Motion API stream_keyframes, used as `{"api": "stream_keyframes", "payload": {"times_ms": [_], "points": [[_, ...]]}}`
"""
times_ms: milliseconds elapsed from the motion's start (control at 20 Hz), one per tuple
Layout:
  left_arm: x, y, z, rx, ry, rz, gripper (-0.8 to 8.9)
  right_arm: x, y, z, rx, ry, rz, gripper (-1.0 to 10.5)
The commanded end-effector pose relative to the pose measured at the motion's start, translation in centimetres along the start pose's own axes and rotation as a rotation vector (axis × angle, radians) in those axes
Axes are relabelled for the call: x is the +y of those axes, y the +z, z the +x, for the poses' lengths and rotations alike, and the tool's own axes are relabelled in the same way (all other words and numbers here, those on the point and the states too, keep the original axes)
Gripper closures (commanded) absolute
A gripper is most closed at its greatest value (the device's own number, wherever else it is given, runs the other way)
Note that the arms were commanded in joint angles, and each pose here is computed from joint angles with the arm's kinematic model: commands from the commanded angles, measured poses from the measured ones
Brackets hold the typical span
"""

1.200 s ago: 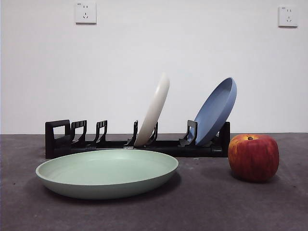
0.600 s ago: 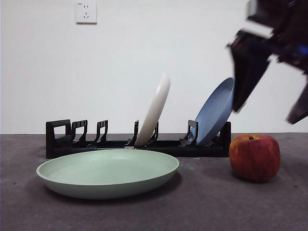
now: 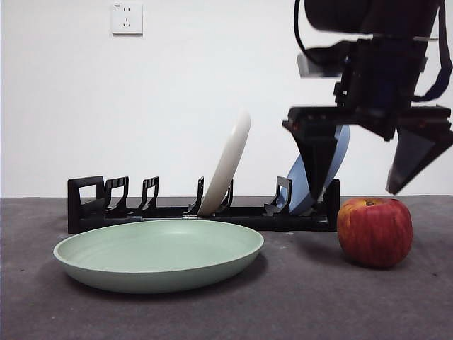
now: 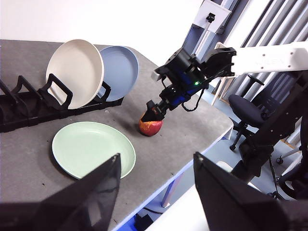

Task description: Take the green plate from the plate rack,put the plate on the table,take the apple from the table,put the apple in the plate

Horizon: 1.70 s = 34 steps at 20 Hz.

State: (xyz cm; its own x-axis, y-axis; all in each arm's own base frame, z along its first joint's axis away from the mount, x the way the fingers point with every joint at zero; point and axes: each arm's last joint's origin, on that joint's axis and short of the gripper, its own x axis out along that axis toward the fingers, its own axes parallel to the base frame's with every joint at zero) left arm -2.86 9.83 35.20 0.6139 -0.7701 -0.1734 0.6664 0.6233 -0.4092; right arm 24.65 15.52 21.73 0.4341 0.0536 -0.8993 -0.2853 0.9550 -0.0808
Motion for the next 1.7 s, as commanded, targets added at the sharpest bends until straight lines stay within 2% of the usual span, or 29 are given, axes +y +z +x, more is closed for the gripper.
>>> {"api": "stream_keyframes", "payload": {"times_ms": [50, 400, 450, 600, 750, 1000, 1100, 1300, 1400, 1600, 1700], "points": [[0.2, 0.0, 0.0, -0.006, 0.0, -0.01, 5.62, 0.1, -0.1, 0.6, 0.026, -0.01, -0.011, 3.5], [0.5, 0.1, 0.1, -0.009, 0.002, -0.01, 5.62, -0.3, -0.2, 2.4, 0.085, -0.034, -0.023, 3.6], [0.5, 0.2, 0.1, -0.007, -0.001, -0.009, 5.62, -0.5, -0.2, 2.5, 0.09, -0.038, -0.019, 3.8], [0.6, 0.2, 0.2, -0.006, -0.005, -0.01, 5.62, -1.0, -0.2, 2.7, 0.101, -0.044, -0.019, 6.0], [0.6, 0.2, 0.2, -0.006, -0.005, -0.016, 5.62, -1.2, -0.4, 2.7, 0.127, -0.051, -0.031, 9.6], [0.6, 0.2, 0.2, -0.011, 0.005, -0.02, 5.62, -1.2, -0.1, 2.1, 0.139, -0.043, -0.034, 9.6], [0.6, 0.2, 0.2, -0.017, 0.013, -0.027, 5.62, -1.1, 0.8, 0.9, 0.158, 0.016, -0.061, 9.6], [1.0, 0.4, 0.3, -0.018, 0.012, -0.033, 5.62, -0.3, 4.0, -3.3, 0.119, 0.211, -0.112, 9.6], [1.1, 0.5, 0.4, -0.022, 0.016, -0.048, 5.62, 1.0, 5.5, -5.5, 0.041, 0.299, -0.148, 9.6], [1.3, 0.5, 0.7, -0.005, -0.004, -0.047, 5.62, 4.8, 7.0, -8.7, -0.143, 0.389, -0.244, 9.6], [1.3, 0.4, 1.1, 0.007, 0.001, -0.046, 5.62, 6.9, 6.9, -9.3, -0.209, 0.404, -0.274, 9.6]]}}
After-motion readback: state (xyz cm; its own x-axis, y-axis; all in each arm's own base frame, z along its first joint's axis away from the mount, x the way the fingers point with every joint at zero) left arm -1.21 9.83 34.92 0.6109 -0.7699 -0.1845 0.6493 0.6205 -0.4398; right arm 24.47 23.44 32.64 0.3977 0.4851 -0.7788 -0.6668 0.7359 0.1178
